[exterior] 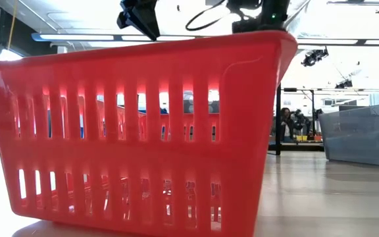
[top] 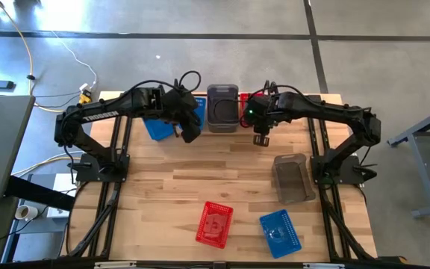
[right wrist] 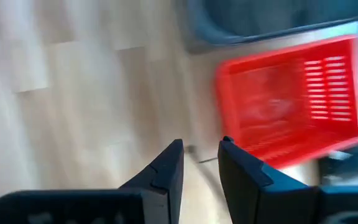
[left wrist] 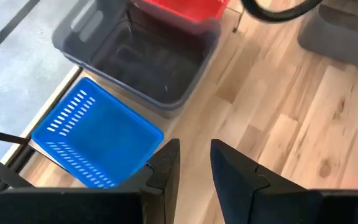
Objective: Stack baskets on shelf by color
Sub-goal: Stack the bottom blue bin on the blue bin on the shelf
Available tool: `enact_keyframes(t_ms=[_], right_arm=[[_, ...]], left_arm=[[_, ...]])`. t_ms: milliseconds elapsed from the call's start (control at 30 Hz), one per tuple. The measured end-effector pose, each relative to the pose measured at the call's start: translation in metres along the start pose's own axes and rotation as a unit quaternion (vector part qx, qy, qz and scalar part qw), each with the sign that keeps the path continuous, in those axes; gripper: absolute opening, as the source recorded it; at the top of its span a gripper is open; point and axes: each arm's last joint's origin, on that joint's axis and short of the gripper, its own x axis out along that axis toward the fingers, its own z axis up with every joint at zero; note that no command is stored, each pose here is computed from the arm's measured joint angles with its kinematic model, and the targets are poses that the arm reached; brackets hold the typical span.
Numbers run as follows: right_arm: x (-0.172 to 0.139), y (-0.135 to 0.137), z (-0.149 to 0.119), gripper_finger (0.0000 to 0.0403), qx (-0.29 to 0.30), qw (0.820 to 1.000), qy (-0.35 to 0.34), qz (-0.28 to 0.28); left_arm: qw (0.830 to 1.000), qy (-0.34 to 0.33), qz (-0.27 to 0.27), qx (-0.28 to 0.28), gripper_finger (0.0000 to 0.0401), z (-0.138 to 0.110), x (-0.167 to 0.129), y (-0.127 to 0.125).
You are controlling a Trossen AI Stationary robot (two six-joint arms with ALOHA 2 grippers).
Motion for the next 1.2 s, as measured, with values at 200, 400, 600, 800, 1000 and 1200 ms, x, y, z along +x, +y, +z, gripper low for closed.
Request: enact_keyframes(t_ms=[200, 400, 600, 800, 1000, 1200], right_arm=[[-0.001, 0.011, -0.007, 0.0087, 0.022, 0.998, 0.018, 0.054], [-0.013, 0.03, -0.013, 0.0087, 0.008, 0.996, 0.022, 0.083], [-0.023, 0.056, -0.017, 0.0087, 0.011, 0.994, 0.031, 0.107], [-0.026, 0.09, -0.026, 0.0087, 0.032, 0.991, 0.051, 0.117], [-0.027, 0.13, -0.039, 0.0087, 0.046, 0.989, 0.067, 0.126], [-0.035, 0.165, -0.051, 0.0087, 0.061, 0.986, 0.065, 0.142]], left_arm=[[0.999, 0.037, 0.005, -0.006, 0.0081, -0.01, -0.003, -0.009], [0.999, 0.053, -0.002, -0.007, 0.0081, -0.017, -0.006, -0.02], [0.997, 0.075, -0.013, 0.007, 0.0081, -0.032, -0.002, -0.036], [0.994, 0.107, -0.033, 0.005, 0.0081, -0.069, 0.001, -0.049], [0.992, 0.107, -0.067, -0.001, 0.0081, -0.094, -0.016, -0.063], [0.99, 0.102, -0.098, 0.012, 0.0081, -0.11, -0.028, -0.08]])
